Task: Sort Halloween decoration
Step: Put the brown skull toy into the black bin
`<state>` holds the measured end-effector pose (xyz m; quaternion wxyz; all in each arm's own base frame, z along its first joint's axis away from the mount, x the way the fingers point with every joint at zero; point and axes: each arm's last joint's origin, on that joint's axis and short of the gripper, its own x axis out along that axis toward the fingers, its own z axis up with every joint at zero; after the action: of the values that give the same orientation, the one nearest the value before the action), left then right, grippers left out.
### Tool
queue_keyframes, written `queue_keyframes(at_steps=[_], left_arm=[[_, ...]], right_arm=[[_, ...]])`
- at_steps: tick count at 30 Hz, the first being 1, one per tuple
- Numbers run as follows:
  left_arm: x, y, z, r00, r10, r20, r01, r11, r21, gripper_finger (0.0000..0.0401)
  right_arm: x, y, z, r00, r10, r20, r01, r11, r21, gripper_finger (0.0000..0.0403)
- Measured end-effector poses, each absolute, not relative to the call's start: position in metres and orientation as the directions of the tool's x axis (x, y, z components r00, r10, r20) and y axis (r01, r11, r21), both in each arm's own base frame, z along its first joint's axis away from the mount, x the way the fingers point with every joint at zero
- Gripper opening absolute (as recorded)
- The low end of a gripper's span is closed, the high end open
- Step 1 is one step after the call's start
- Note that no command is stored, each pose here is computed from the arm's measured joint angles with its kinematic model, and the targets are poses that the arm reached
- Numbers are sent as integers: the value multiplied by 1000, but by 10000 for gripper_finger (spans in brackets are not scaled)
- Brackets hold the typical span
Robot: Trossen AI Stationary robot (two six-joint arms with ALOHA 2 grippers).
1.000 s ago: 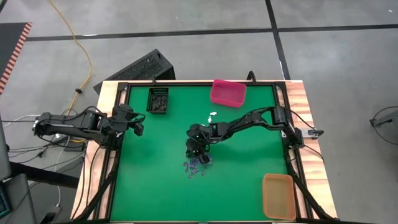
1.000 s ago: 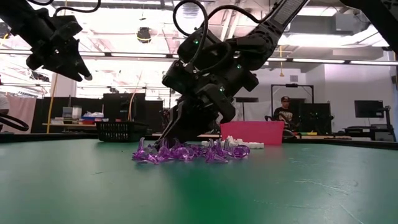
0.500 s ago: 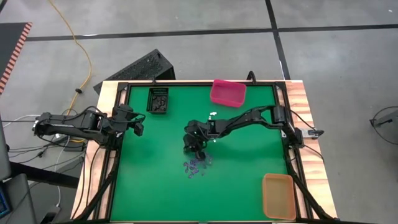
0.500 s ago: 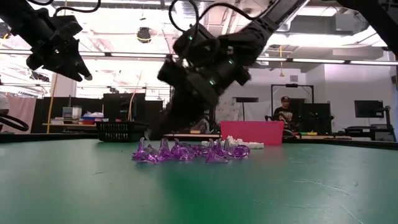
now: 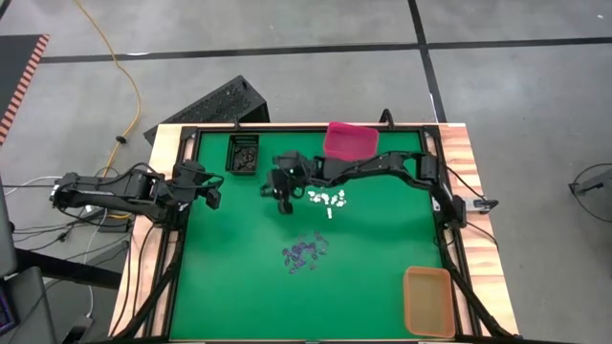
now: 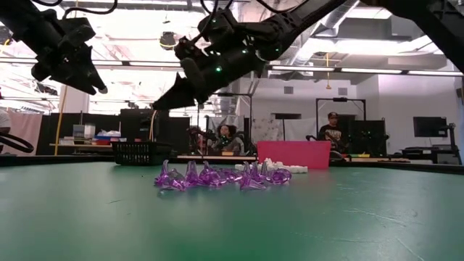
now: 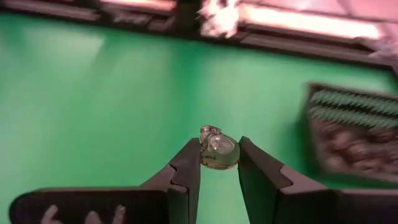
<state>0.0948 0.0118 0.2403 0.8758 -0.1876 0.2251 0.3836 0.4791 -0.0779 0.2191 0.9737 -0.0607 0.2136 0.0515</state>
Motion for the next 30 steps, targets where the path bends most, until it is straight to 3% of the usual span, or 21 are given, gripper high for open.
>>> queue_keyframes(at_steps=[12, 30], left_arm=[[95, 12, 241, 597, 603, -529, -763, 631, -142, 183], [94, 12, 241, 598, 602, -529, -762, 632, -142, 183]], right_arm=[[507, -143, 238, 955, -70, -289, 50, 996, -77, 114], [546, -163, 210, 945, -78, -317, 72, 997, -31, 114]])
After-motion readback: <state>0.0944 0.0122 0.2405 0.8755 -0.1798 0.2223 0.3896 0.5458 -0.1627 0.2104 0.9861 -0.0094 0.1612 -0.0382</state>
